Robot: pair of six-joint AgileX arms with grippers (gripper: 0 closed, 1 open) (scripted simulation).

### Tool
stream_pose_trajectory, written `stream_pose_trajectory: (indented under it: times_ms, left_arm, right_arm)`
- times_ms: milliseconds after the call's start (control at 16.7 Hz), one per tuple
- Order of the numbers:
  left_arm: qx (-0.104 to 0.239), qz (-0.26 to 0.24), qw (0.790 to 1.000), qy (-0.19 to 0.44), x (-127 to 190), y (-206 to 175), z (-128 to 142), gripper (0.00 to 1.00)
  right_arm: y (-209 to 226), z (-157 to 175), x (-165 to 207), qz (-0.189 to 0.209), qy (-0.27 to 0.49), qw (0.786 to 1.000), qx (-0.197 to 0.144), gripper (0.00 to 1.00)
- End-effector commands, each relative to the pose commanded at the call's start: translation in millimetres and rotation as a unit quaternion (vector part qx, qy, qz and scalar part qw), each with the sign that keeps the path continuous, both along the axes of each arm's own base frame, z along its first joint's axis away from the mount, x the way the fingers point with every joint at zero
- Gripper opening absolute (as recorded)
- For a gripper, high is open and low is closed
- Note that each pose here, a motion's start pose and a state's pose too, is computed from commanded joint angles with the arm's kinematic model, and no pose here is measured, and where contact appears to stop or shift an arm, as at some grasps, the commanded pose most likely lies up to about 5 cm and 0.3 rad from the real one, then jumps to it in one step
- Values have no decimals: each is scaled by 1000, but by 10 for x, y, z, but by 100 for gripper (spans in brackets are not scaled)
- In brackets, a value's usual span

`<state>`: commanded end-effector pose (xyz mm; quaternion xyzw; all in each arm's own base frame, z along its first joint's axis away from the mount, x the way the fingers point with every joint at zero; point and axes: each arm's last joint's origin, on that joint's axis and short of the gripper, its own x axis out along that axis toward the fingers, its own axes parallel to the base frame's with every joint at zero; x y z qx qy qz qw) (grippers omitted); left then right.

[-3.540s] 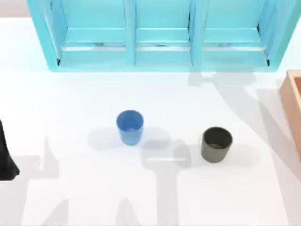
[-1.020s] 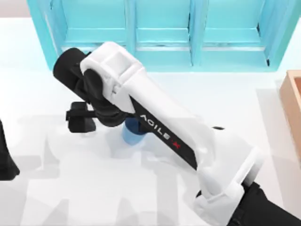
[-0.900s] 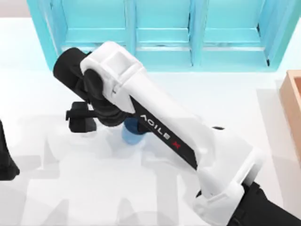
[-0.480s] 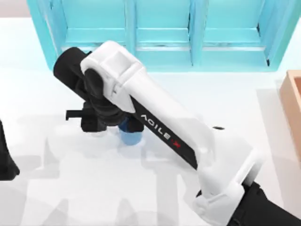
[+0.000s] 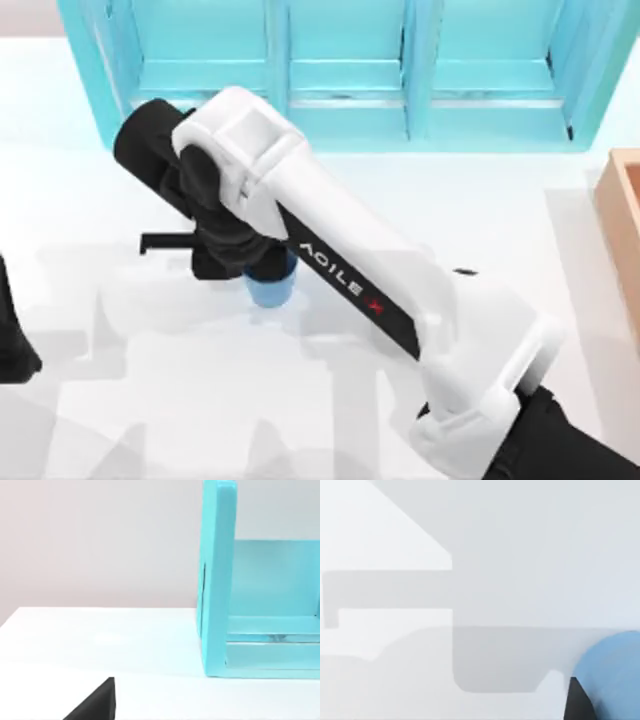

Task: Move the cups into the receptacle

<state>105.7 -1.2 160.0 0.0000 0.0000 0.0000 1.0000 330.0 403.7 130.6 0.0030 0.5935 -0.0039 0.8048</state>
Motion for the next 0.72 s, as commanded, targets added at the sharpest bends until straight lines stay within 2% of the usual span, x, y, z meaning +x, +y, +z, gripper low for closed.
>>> stream_pose_trajectory:
  times_ms: [420, 720]
  left_arm:
    - [0, 0, 1000, 0, 0, 0, 0, 100]
    - [0, 0, 1000, 0, 0, 0, 0, 100]
  right_arm:
    - [14, 26, -7, 2, -1, 1000, 2, 0]
    - [5, 292, 121, 4, -5, 1000, 8, 0]
